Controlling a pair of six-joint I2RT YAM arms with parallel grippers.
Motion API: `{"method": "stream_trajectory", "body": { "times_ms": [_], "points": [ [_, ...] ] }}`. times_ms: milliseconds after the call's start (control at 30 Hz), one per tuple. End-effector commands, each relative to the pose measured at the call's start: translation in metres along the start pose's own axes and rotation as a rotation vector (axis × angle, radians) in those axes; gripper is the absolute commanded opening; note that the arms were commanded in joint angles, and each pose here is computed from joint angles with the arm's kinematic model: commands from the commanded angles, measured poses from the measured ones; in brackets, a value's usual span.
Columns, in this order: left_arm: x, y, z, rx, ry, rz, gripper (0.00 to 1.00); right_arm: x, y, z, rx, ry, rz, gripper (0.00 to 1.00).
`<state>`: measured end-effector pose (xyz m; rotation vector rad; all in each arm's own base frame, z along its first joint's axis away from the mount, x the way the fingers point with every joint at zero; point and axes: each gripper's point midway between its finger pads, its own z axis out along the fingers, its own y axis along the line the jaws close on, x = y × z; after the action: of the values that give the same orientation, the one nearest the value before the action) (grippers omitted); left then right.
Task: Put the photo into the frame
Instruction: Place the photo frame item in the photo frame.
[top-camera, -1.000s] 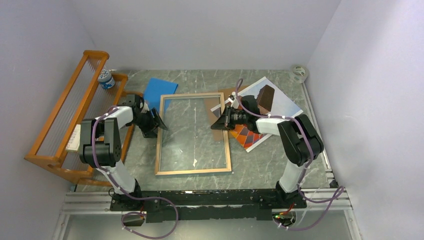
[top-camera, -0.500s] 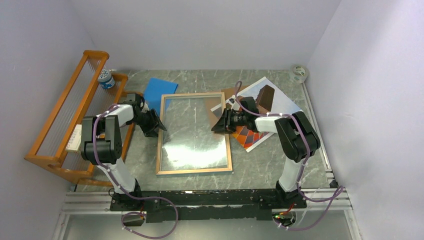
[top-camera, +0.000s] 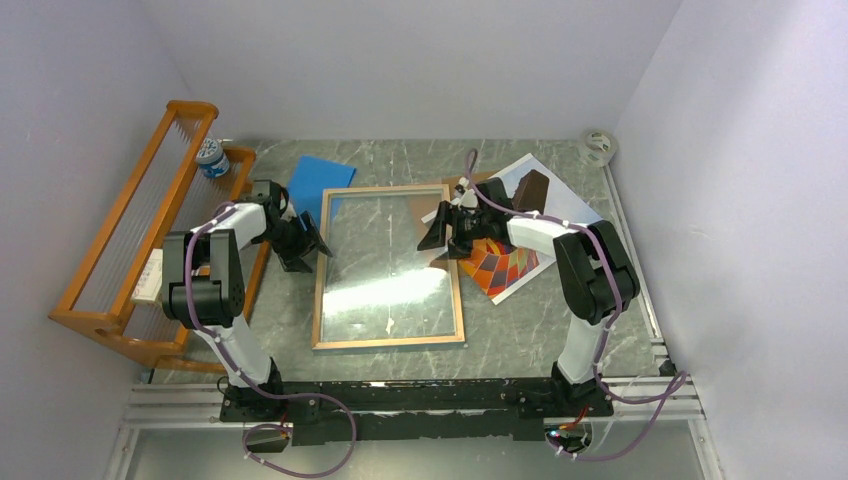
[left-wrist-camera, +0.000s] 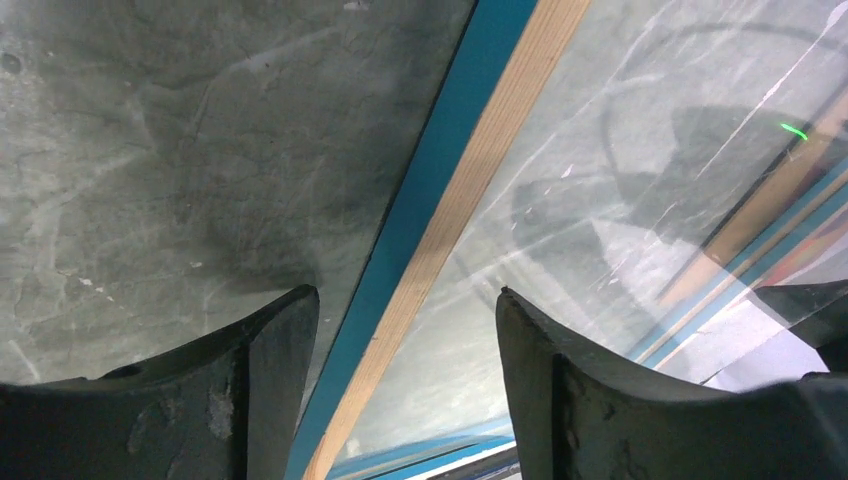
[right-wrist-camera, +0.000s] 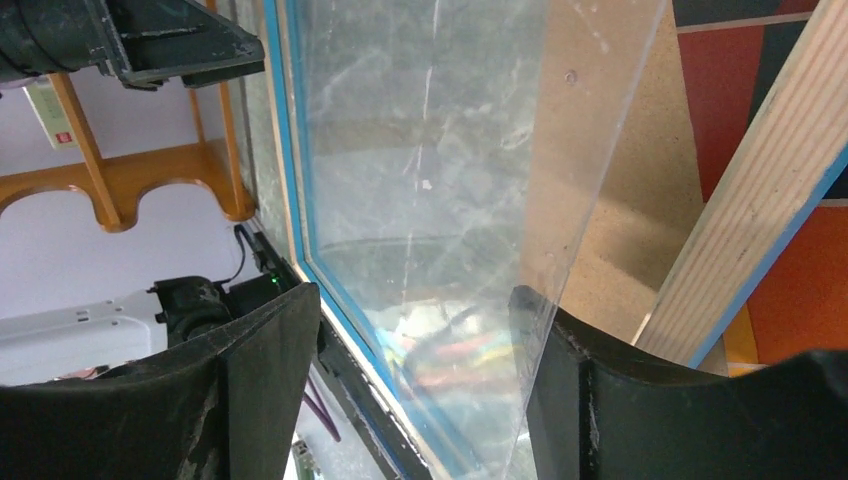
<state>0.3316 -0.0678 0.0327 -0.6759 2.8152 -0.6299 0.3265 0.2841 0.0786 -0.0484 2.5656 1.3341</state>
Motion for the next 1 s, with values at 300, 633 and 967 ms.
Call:
{"method": "stream_trajectory", "body": {
  "times_ms": [300,633,967],
  "points": [
    [-0.005,-0.002,-0.025,-0.046,-0.045,0.041,0.88,-0.019,-0.015,-0.02,0.295,-0.028,-0.007,0.86],
    [-0.001,-0.008,-0.022,0.003,-0.022,0.053,0.82,-0.026,-0.052,-0.059,0.61,-0.113,-0.003,0.84],
    [-0.003,-0.004,-0.02,-0.019,-0.028,0.057,0.74,-0.01,-0.065,-0.043,0.692,-0.058,-0.015,0.64]
  ]
}}
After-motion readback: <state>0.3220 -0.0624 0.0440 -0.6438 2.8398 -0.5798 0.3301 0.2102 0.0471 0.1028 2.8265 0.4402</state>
